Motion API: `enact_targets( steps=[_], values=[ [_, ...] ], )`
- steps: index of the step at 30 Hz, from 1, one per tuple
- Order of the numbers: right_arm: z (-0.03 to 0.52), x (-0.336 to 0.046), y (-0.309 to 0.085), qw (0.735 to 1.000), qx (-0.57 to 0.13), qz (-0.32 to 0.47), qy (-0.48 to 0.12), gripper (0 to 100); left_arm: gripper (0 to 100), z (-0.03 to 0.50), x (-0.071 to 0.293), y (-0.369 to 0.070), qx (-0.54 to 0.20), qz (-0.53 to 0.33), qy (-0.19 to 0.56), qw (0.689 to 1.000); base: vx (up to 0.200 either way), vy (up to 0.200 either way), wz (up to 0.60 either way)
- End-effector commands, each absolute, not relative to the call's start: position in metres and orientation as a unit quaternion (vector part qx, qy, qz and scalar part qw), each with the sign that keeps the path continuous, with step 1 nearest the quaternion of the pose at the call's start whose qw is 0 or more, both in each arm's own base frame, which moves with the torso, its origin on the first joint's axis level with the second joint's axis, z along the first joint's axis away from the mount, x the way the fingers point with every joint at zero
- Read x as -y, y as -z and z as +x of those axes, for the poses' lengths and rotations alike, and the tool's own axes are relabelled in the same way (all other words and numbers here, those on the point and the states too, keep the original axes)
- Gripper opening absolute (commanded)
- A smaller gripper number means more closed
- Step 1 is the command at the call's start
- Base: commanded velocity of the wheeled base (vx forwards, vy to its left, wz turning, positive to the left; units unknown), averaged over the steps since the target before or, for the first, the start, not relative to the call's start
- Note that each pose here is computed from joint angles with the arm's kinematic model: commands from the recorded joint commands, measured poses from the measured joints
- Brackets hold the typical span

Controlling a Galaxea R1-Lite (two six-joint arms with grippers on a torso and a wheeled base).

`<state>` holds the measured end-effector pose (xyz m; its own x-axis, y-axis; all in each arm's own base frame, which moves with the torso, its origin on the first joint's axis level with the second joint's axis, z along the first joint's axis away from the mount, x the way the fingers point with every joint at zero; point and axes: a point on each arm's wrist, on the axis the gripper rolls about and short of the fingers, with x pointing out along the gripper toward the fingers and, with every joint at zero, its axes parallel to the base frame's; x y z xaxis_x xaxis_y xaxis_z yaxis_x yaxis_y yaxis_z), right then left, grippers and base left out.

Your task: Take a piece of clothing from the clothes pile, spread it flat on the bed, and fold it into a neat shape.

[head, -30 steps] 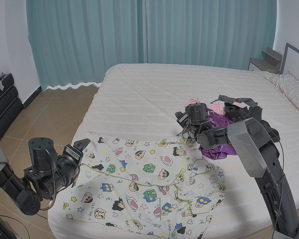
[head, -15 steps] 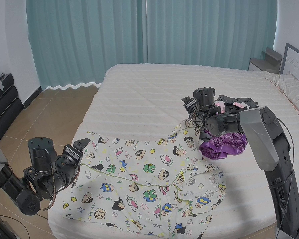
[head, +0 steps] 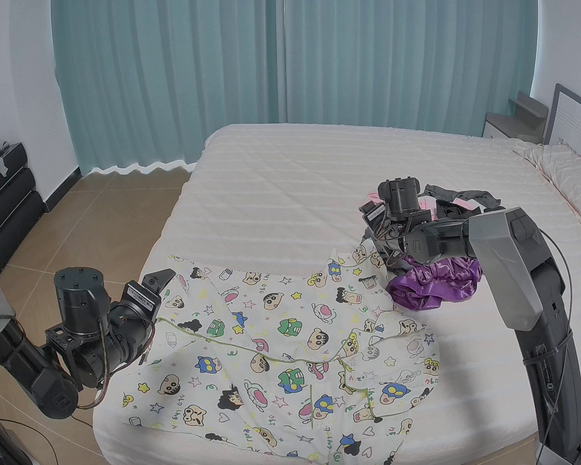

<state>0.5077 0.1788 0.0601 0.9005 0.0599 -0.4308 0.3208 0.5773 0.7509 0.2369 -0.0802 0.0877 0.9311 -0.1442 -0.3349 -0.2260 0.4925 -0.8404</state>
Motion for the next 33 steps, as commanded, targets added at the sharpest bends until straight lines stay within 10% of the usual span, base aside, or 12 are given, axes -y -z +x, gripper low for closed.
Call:
enact_targets(
  steps=[1, 11, 33],
  values=[
    [0.5, -0.176, -0.07, 0.862, -0.242, 0.434, 0.096, 100, 100, 0.236, 0.081, -0.088, -0.184, -0.503, -0.023, 0.844, 0.0, 0.0, 0.0],
    [0.453, -0.159, -0.188, 0.895, -0.178, 0.409, -0.015, 100, 100, 0.23, 0.081, -0.097, -0.174, -0.508, -0.009, 0.844, 0.0, 0.0, 0.0],
    [0.3, -0.109, -0.055, 0.931, -0.26, 0.248, -0.067, 100, 100, 0.232, 0.075, -0.092, -0.193, -0.505, -0.006, 0.841, -0.136, 0.0, 0.0]
  ],
)
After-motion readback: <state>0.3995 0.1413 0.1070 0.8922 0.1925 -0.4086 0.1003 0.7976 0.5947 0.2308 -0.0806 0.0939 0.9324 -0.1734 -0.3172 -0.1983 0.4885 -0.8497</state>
